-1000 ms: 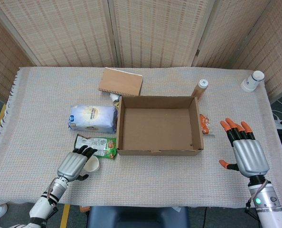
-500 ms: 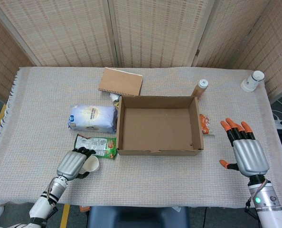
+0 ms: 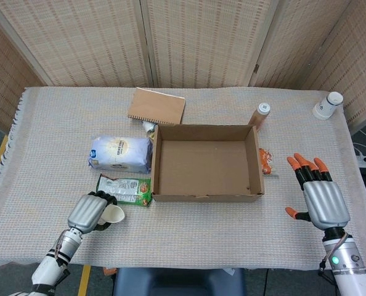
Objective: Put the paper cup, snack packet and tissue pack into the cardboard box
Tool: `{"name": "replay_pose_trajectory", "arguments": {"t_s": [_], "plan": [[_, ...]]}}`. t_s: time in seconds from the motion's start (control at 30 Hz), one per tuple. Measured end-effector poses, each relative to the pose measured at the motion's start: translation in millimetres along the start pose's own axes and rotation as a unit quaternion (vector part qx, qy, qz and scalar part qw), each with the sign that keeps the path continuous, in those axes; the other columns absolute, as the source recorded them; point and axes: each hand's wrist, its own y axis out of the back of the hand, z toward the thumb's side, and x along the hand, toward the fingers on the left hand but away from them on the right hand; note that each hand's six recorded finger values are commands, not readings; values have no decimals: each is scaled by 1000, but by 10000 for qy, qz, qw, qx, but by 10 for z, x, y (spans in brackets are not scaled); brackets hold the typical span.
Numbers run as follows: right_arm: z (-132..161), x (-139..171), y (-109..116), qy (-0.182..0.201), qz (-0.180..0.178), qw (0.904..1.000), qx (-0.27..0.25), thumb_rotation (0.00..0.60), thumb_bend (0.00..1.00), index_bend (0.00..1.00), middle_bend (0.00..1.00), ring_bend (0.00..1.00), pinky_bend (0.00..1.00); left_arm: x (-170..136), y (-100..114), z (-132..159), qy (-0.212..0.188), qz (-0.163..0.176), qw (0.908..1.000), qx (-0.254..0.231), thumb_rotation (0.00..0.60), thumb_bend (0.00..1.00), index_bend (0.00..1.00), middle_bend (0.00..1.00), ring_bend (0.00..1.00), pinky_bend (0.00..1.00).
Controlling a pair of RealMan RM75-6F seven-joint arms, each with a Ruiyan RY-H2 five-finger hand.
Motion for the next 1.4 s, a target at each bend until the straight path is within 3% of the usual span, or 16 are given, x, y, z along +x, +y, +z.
{"name": "replay_pose_trajectory", "arguments": {"t_s": [0.2,0.4,0.63,0.77,0.87,1.07,1.3,1.4], "plan": [[-1,2,12,-1,-12,10000,-12,600,74,55,0,0,0,-79,296,-91,92,209,9997,96,600,251,417,412,278,396],[18,9,22,30,-26,10000,-24,600,73,54,0,0,0,-192,886,-140,135,615,9970,448,600,252,416,412,278,401],[46,33,81,76,-160,9998,-31,600,74,52,0,0,0,-167,1754,276,-312,1377,9873,734,600,251,416,414,278,405],[43,48,121,81,-234,9997,-65,600,74,51,0,0,0,-43,1992,579,-620,1559,9825,815,600,251,421,417,278,409],[23,45,150,67,-284,9995,-83,600,74,51,0,0,0,71,2056,843,-910,1637,9782,902,600,251,429,424,279,419],[3,37,168,56,-319,9994,-93,600,74,45,0,0,0,306,1951,1210,-1262,1621,9757,768,600,253,436,462,310,434],[12,48,186,86,-339,9993,-107,600,73,41,0,0,0,754,1587,1589,-1397,1387,9797,368,600,269,469,478,328,445],[11,50,190,87,-342,9993,-118,600,74,41,0,0,0,970,1411,1729,-1335,1294,9823,216,600,260,358,411,266,416]]}}
